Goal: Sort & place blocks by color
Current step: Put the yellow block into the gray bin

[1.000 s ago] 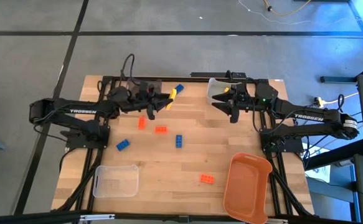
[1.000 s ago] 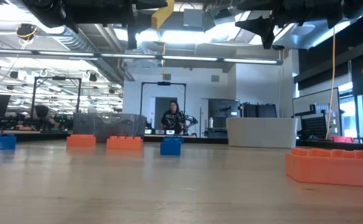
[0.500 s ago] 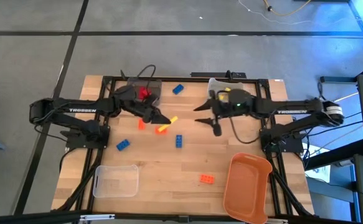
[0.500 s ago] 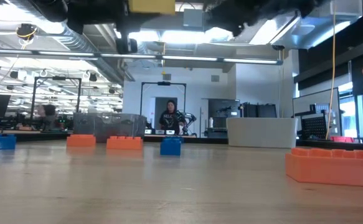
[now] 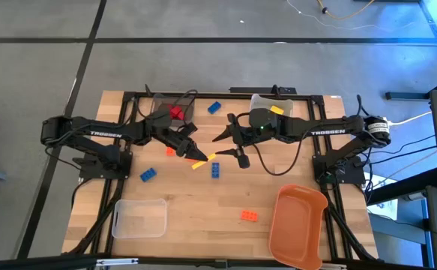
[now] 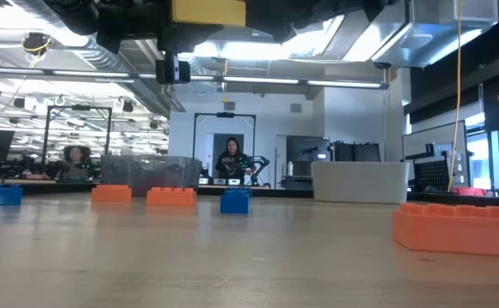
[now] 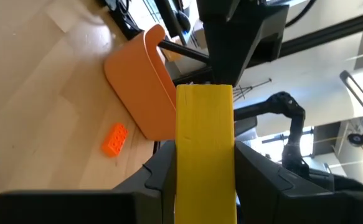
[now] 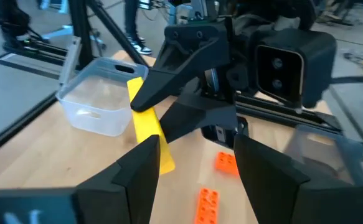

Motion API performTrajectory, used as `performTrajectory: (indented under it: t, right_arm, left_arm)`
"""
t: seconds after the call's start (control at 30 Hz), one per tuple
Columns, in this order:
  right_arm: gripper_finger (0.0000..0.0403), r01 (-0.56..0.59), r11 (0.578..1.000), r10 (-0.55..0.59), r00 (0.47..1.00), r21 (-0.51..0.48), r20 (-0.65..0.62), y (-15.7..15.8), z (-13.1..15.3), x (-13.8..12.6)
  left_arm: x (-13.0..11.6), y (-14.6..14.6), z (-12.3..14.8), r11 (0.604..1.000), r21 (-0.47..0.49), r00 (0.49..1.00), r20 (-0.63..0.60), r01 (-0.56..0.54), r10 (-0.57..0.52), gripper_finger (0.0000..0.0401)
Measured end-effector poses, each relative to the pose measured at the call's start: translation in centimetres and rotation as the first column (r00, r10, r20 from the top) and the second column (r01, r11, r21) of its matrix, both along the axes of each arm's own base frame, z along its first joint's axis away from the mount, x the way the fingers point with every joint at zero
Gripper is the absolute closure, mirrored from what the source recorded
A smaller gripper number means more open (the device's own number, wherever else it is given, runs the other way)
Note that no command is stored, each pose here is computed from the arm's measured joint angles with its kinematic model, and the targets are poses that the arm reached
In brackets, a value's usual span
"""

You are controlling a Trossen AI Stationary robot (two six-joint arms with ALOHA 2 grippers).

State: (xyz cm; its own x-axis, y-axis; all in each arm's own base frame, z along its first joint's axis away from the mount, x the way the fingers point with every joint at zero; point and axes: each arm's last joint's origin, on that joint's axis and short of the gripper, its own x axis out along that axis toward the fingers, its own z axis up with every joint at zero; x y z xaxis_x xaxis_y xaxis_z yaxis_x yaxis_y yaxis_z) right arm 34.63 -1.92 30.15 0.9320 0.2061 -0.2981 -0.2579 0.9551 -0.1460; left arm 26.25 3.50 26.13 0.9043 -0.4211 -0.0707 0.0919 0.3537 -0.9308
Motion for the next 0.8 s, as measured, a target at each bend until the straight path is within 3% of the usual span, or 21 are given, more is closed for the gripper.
performTrajectory:
  t: [0.4, 0.8]
  right_arm:
    - [0.0195, -0.052, 0.998, 0.053, 0.997, 0.024, -0.059, 0.3, -0.7, 0.0]
    - [0.0195, -0.115, 0.993, 0.115, 0.993, 0.033, -0.015, 1.5, -0.4, 0.3]
  left_arm:
    - [0.0, 0.0, 0.2, 1.000, -0.016, 1.000, 0.011, -0.004, 0.004, 0.0286]
    - [0.0, 0.1, 0.2, 0.999, -0.017, 0.999, 0.007, -0.036, 0.036, 0.0286]
